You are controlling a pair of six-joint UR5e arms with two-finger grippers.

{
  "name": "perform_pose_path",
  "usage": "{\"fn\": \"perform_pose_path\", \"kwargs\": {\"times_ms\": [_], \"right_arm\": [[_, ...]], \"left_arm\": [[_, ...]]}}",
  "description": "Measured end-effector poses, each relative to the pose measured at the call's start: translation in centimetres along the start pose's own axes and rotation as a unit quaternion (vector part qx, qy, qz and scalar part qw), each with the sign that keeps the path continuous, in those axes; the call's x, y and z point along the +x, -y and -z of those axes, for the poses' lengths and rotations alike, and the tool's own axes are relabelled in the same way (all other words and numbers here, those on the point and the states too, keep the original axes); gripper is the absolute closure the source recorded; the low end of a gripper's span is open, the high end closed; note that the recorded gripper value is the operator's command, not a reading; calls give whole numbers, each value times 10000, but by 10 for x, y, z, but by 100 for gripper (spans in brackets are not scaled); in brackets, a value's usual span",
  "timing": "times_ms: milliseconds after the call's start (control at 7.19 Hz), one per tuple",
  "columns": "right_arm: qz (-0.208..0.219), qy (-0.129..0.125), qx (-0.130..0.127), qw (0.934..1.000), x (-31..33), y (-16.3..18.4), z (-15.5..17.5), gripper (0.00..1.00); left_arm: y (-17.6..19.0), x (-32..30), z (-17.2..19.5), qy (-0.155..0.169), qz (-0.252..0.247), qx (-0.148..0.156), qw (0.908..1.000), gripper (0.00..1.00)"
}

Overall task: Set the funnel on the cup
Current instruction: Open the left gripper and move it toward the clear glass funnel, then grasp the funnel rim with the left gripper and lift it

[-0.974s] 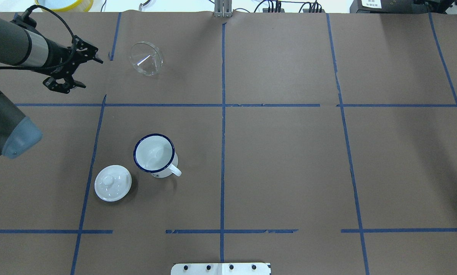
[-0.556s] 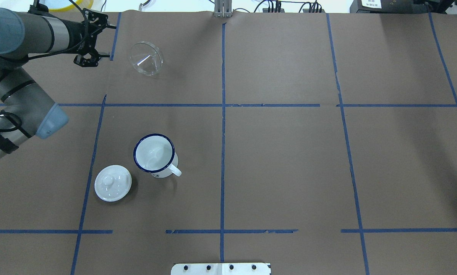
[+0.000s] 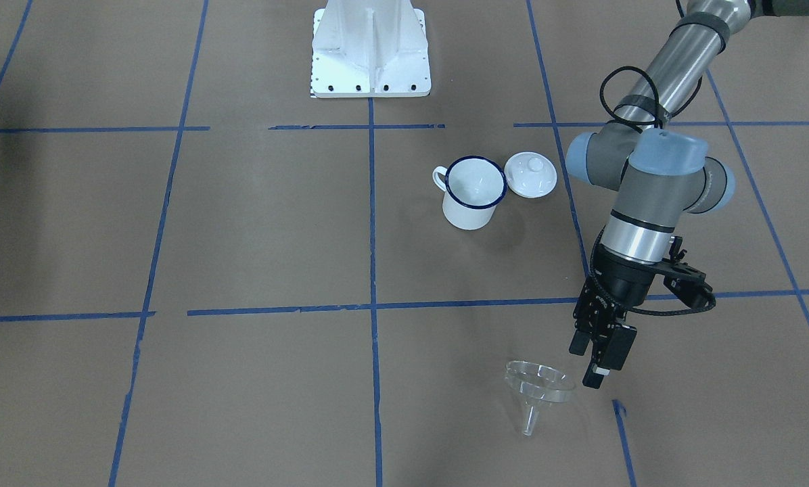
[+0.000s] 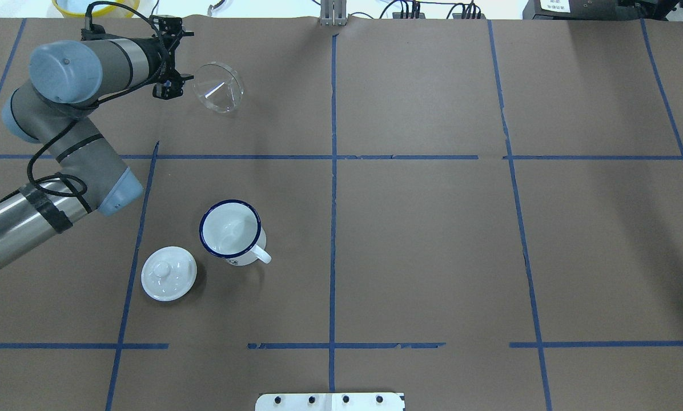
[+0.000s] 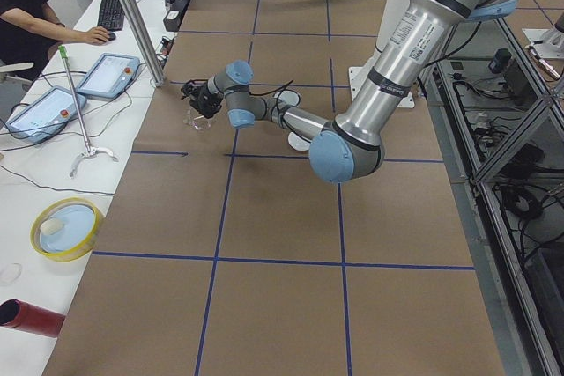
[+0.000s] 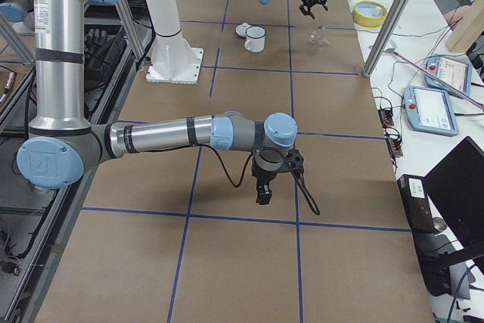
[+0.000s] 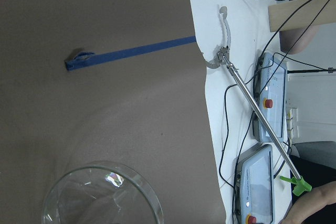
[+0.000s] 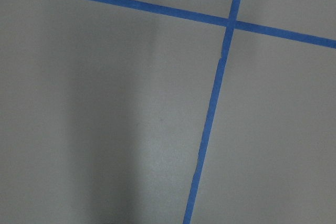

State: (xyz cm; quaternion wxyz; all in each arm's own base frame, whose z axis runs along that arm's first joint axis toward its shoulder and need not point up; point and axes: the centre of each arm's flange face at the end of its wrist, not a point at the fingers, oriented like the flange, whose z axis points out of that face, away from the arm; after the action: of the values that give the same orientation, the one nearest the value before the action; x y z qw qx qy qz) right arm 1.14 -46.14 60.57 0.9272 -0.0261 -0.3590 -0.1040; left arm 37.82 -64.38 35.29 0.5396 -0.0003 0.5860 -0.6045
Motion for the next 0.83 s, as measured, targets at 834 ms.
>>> {"fn": "perform_pose_path", "kwargs": {"times_ms": [834], "right_arm": [[5,0,0,10000,0,0,0,0]], "left_arm": [[-8,-12,-48,-107,28,-30,9999,39]]}}
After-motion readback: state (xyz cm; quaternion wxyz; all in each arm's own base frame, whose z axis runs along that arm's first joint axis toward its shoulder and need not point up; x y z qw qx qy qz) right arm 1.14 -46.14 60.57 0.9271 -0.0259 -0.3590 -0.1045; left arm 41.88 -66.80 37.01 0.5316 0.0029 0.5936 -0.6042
